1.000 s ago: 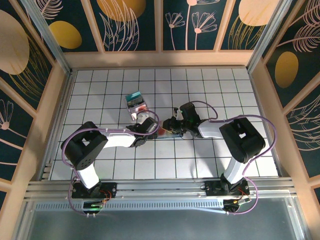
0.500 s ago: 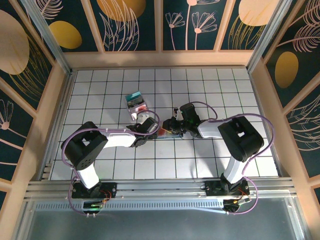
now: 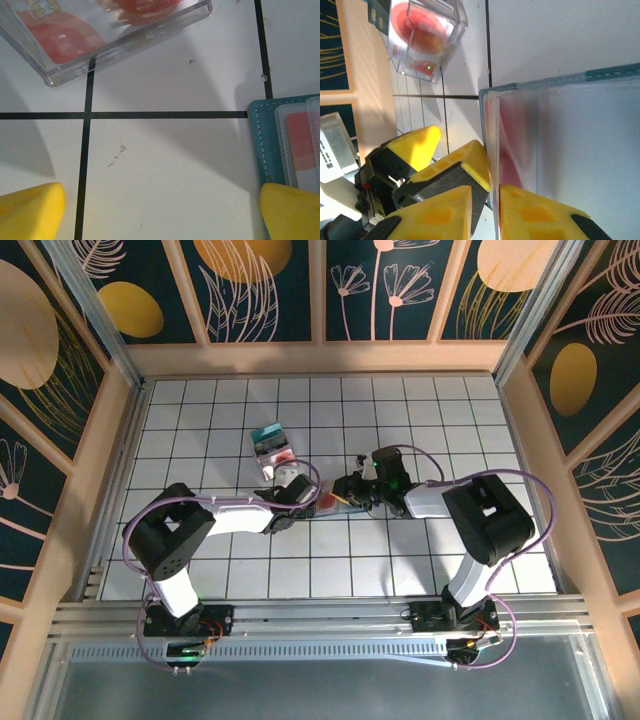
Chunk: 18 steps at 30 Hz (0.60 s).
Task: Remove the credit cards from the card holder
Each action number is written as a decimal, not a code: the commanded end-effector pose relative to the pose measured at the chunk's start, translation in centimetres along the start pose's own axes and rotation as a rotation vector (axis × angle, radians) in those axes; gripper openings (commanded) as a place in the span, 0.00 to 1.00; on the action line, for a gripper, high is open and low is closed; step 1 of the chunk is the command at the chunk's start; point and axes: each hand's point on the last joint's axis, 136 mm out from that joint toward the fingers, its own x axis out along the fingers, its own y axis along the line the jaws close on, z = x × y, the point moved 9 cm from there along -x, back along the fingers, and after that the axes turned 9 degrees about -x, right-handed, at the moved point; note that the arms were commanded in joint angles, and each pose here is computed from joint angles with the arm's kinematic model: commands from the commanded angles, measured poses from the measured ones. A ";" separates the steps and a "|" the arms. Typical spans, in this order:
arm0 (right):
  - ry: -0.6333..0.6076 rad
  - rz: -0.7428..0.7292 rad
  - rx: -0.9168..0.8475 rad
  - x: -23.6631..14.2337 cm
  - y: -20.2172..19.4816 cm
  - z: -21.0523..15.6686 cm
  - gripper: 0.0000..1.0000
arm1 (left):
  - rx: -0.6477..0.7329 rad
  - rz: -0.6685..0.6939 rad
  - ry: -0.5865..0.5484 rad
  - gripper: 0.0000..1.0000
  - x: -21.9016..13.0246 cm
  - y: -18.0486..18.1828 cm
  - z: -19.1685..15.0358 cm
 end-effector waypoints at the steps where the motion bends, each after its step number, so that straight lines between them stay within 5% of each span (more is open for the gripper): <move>1: -0.031 0.050 -0.033 -0.8 1.2 0.5 0.21 | 0.047 0.067 0.059 0.99 0.5 0.8 -1.5; 18: -0.043 -0.054 0.001 -1.3 -0.5 0.4 0.10 | 0.046 0.079 0.062 0.99 0.5 1.1 -1.6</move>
